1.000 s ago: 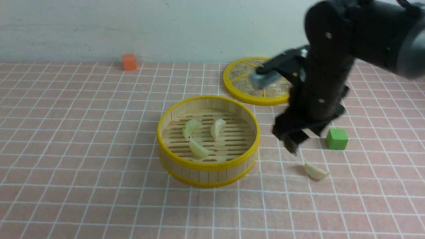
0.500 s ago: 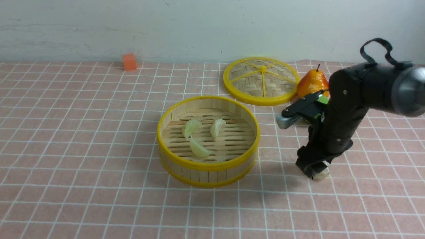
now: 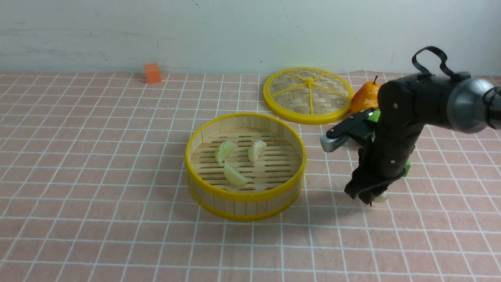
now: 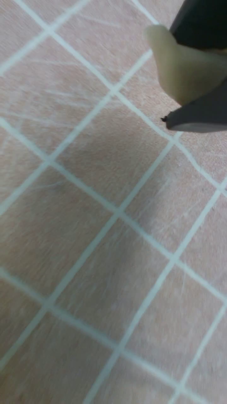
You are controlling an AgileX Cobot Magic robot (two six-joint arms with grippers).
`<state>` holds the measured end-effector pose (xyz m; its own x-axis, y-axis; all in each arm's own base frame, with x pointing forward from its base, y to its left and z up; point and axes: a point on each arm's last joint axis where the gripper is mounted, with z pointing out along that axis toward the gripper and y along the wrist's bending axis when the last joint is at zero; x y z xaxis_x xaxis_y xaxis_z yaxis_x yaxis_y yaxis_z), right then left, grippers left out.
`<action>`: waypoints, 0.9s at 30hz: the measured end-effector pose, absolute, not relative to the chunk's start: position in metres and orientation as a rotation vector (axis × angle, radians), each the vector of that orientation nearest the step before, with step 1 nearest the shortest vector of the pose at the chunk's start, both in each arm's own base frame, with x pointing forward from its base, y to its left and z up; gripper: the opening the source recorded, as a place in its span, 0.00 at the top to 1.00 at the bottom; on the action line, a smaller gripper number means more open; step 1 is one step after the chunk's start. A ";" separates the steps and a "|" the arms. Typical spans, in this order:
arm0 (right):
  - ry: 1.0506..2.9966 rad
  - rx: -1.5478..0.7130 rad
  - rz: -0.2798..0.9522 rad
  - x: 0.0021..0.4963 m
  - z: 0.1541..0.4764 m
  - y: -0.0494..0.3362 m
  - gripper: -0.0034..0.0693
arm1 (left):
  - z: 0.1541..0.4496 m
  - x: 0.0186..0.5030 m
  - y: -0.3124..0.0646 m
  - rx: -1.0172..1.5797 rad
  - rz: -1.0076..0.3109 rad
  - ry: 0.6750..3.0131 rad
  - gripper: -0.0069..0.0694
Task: Put the dumplings into the steamer on the table with the pink tablecloth.
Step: 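Place the dumpling in the bamboo steamer basket with the right gripper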
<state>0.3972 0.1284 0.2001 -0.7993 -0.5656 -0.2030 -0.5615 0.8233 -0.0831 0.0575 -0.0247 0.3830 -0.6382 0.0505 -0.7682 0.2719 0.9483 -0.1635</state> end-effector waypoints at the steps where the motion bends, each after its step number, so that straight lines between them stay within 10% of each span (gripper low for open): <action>1: 2.774 -0.872 -0.024 0.398 0.205 0.130 0.61 | 0.383 0.057 -0.025 0.226 -0.334 2.248 0.93; 9: 2.465 -0.953 0.210 0.390 0.277 0.223 0.61 | 0.383 0.057 -0.025 0.226 -0.334 2.249 0.92; 22: 2.535 -0.974 0.235 0.405 0.194 0.264 0.60 | 0.358 0.042 -0.018 0.282 -0.313 2.215 0.92; 27: 2.543 -0.959 0.237 0.405 0.200 0.263 0.40 | 0.327 0.033 -0.013 0.271 -0.340 2.110 0.92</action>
<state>0.4051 0.2634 0.2000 -0.6789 -0.5928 -0.4332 -0.6626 0.7488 0.0138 0.0330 -0.0134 0.3268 -0.5268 0.0594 -0.8479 0.3228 0.9368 -0.1350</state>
